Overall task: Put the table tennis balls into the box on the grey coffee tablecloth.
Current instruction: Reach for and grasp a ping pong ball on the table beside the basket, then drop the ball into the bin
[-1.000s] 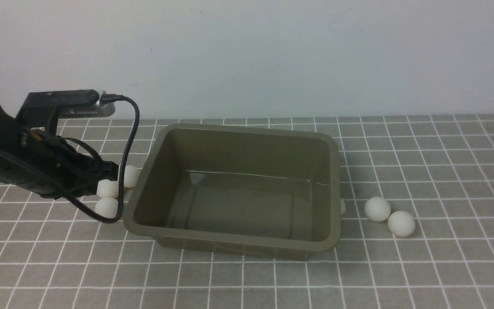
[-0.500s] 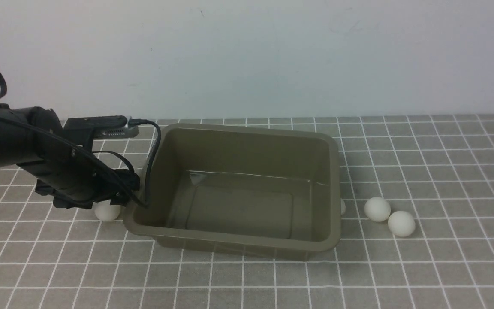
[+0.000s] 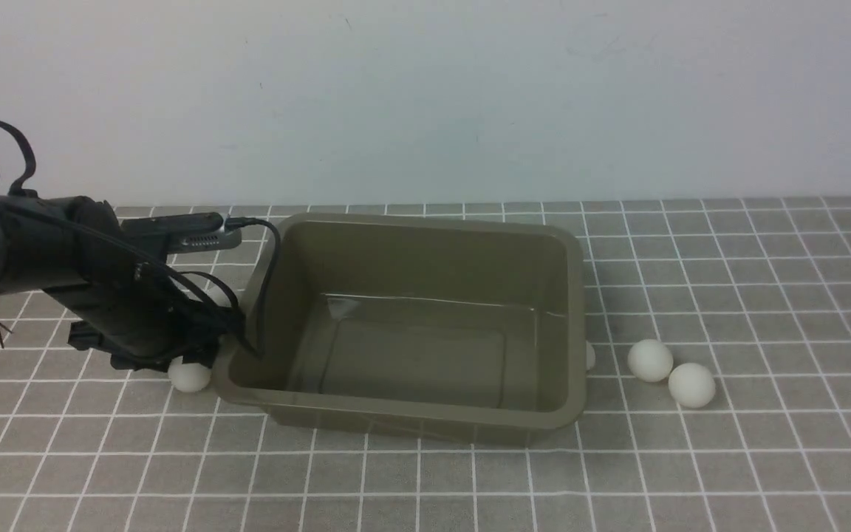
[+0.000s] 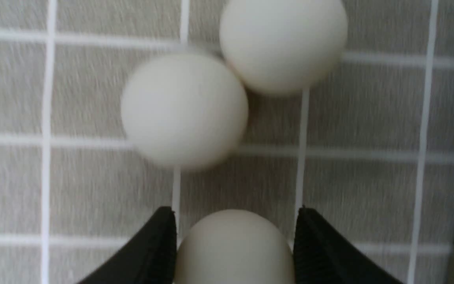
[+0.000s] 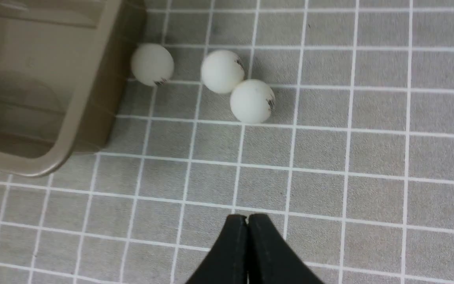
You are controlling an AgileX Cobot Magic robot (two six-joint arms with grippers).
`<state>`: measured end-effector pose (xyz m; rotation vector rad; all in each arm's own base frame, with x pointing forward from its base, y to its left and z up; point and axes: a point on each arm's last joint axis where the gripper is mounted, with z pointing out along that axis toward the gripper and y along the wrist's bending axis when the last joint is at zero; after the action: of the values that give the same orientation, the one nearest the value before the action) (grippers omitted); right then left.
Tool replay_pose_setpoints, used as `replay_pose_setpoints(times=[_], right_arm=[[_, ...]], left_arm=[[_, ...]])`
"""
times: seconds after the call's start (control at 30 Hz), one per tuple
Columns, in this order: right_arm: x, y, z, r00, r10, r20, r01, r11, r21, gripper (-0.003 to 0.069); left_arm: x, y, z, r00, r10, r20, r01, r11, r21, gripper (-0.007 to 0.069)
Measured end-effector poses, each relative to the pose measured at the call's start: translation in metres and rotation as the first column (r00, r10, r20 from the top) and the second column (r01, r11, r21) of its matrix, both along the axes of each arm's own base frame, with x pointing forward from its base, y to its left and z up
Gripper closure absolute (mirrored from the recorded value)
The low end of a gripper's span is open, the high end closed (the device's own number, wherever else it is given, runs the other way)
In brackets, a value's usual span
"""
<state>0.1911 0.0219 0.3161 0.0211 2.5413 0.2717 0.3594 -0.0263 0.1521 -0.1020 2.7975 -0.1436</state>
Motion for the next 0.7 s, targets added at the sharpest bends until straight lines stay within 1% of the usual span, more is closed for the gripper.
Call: replay_pose_setpoints(times=[0.1, 0.17, 0.2, 0.27, 0.33, 0.37, 0.47, 0.53, 0.57, 0.6, 0.7], right_arm=[[0.007, 0.000, 0.000, 1.000, -0.003, -0.004, 0.003, 1.000, -0.004, 0.0659], [0.015, -0.001, 0.005, 0.999, -0.008, 0.035, 0.008, 1.000, -0.017, 0.0632], [0.015, -0.001, 0.006, 0.999, -0.007, 0.037, 0.008, 1.000, -0.018, 0.0627], [0.021, -0.002, 0.005, 0.999, -0.007, 0.051, 0.008, 1.000, -0.029, 0.0595], [0.030, -0.002, -0.001, 0.999, -0.004, 0.040, 0.006, 0.999, -0.037, 0.0545], [0.036, -0.002, -0.007, 1.000, 0.002, 0.025, -0.001, 0.999, -0.043, 0.0509], [0.055, 0.002, -0.027, 0.999, 0.040, -0.035, -0.042, 0.997, -0.057, 0.0415], [0.065, 0.009, -0.038, 0.995, 0.083, -0.059, -0.087, 0.994, -0.069, 0.0339], [0.067, 0.011, -0.041, 0.994, 0.087, -0.068, -0.092, 0.993, -0.071, 0.0332], [0.080, 0.021, -0.053, 0.989, 0.128, -0.068, -0.134, 0.987, -0.088, 0.0267], [0.104, 0.032, -0.074, 0.982, 0.159, -0.098, -0.170, 0.978, -0.120, 0.0183]], left_arm=[[-0.005, 0.001, 0.006, 1.000, -0.019, -0.020, 0.020, 1.000, 0.017, 0.0290], [-0.011, 0.002, 0.029, 0.999, -0.034, 0.021, 0.034, 0.999, 0.029, 0.0290], [-0.012, 0.002, 0.032, 0.999, -0.035, 0.027, 0.035, 0.999, 0.030, 0.0290], [-0.018, 0.002, 0.056, 0.996, -0.037, 0.084, 0.034, 0.999, 0.029, 0.0290], [-0.027, 0.000, 0.080, 0.989, -0.041, 0.143, 0.038, 0.999, 0.018, 0.0290], [-0.031, -0.003, 0.091, 0.984, -0.048, 0.172, 0.047, 0.999, 0.013, 0.0290], [-0.043, -0.020, 0.114, 0.971, -0.106, 0.216, 0.111, 0.994, -0.010, 0.0290], [-0.044, -0.038, 0.121, 0.962, -0.154, 0.226, 0.165, 0.986, -0.032, 0.0290], [-0.044, -0.040, 0.121, 0.960, -0.161, 0.227, 0.173, 0.984, -0.033, 0.0290], [-0.043, -0.056, 0.120, 0.951, -0.215, 0.224, 0.228, 0.973, -0.034, 0.0290], [-0.037, -0.083, 0.110, 0.933, -0.305, 0.191, 0.316, 0.948, -0.029, 0.0290]])
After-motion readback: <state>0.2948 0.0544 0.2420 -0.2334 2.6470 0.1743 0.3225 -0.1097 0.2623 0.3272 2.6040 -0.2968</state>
